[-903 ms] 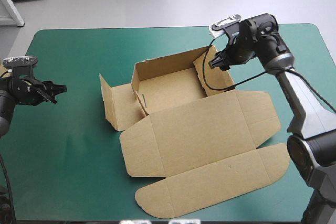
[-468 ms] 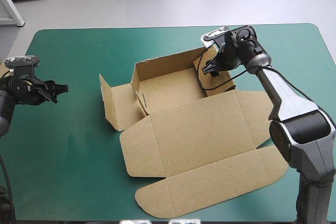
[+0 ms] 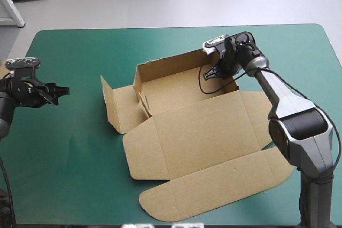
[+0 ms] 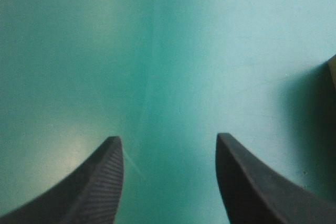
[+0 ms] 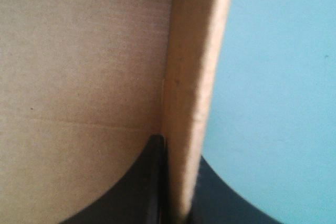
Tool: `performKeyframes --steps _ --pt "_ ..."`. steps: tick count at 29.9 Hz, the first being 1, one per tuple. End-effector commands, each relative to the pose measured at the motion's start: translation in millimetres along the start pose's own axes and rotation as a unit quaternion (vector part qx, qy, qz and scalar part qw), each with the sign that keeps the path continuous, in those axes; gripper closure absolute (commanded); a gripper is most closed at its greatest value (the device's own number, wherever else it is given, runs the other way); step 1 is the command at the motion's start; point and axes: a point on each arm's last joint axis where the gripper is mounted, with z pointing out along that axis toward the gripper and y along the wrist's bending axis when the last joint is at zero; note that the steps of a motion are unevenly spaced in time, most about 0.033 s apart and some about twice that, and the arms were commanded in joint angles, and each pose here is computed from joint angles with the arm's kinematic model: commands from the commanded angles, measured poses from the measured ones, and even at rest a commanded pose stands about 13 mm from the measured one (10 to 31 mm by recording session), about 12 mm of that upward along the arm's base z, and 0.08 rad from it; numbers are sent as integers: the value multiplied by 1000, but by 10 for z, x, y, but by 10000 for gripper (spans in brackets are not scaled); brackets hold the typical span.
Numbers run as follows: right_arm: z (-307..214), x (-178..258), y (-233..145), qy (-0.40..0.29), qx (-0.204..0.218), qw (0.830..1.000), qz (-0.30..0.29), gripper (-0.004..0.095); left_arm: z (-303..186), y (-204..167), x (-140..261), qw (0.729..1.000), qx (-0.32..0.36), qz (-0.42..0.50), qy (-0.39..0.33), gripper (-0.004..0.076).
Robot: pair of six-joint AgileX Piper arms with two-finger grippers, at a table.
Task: Fold the box
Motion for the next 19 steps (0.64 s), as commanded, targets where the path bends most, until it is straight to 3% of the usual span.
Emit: performKeyframes --steps 1,9,12,19 --pt "-356 -89 -72 -53 23 998 -12 925 -177 3 -106 999 -2 -4 -51 339" --pt "-823 -14 -494 -99 4 993 62 925 -170 0 -107 999 1 -6 -50 339" --pt "-1100 60 -674 -127 -33 988 83 925 -129 -9 -116 999 7 -12 -50 339" --pt "-1797 238 -953 -219 -80 966 112 925 115 -135 -140 995 87 -35 -36 339"
